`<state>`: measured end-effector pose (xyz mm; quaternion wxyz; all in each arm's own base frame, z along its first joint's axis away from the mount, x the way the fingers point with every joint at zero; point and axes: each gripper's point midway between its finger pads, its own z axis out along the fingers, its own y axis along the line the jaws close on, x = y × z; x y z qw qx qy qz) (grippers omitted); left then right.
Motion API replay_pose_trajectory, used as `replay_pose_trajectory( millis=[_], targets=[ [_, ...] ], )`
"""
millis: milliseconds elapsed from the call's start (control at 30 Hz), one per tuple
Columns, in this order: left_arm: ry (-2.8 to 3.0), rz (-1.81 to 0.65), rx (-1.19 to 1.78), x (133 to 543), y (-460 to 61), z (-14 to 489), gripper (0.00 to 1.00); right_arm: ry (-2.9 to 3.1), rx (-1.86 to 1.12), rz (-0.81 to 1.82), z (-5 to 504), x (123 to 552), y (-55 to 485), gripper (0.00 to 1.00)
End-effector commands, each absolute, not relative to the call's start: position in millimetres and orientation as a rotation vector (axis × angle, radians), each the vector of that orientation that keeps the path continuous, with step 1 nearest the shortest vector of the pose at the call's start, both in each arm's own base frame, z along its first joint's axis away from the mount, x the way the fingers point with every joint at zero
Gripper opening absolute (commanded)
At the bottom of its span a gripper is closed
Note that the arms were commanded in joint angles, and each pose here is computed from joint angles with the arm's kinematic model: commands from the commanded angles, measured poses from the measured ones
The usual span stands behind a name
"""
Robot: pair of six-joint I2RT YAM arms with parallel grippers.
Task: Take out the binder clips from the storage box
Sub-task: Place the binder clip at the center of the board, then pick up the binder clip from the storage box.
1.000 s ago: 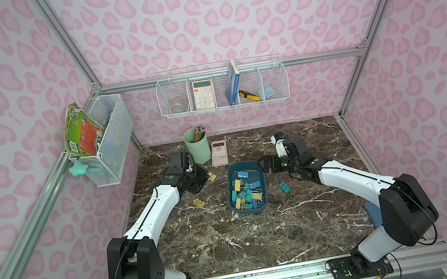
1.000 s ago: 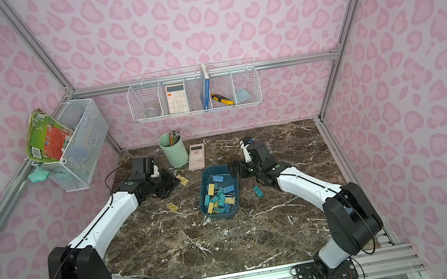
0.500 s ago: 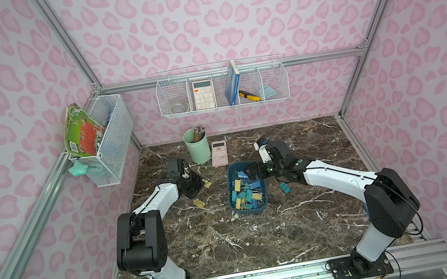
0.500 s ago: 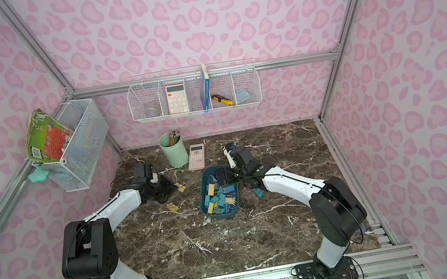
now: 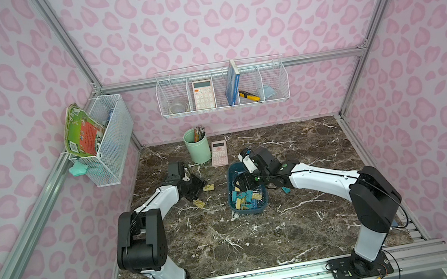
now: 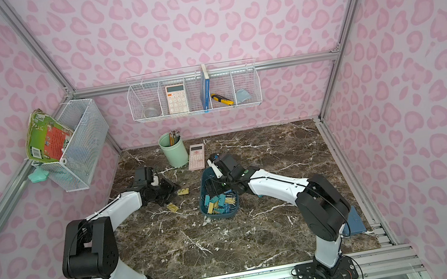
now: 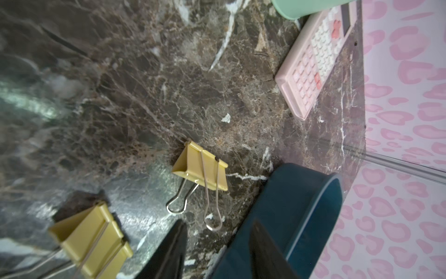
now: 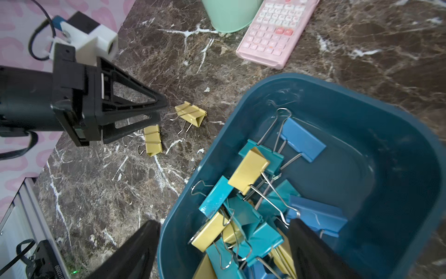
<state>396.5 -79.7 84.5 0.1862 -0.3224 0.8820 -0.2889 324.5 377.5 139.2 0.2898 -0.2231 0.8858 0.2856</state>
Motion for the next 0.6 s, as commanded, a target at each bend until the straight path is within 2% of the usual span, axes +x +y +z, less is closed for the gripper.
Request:
replay_pose_trajectory(
  millis=[0, 100, 200, 300, 333, 567],
  targets=[
    [2.495, -0.768, -0.887, 384.2, -74.7, 96.3, 0.48, 2.381, -0.636, 0.770, 135.4, 315.6, 384.9, 0.73],
    [2.475, -0.718, -0.878, 372.9, -67.8, 116.1, 0.62, 2.393, -0.652, 0.778, 131.0, 310.3, 391.0, 0.63],
    [2.443, -0.651, -0.880, 359.7, -57.5, 136.7, 0.85, 2.406, -0.664, 0.794, 126.6, 304.4, 398.1, 0.54],
    [2.404, -0.579, -0.882, 347.0, -46.3, 157.5, 0.97, 2.427, -0.676, 0.804, 119.5, 296.7, 406.0, 0.45],
    [2.388, -0.551, -0.887, 343.6, -41.7, 163.4, 0.99, 2.436, -0.674, 0.806, 116.6, 294.8, 407.8, 0.42],
    [2.285, -0.423, -0.902, 319.2, -18.9, 195.7, 0.99, 2.504, -0.621, 0.812, 95.6, 287.3, 414.0, 0.36]
  ],
)
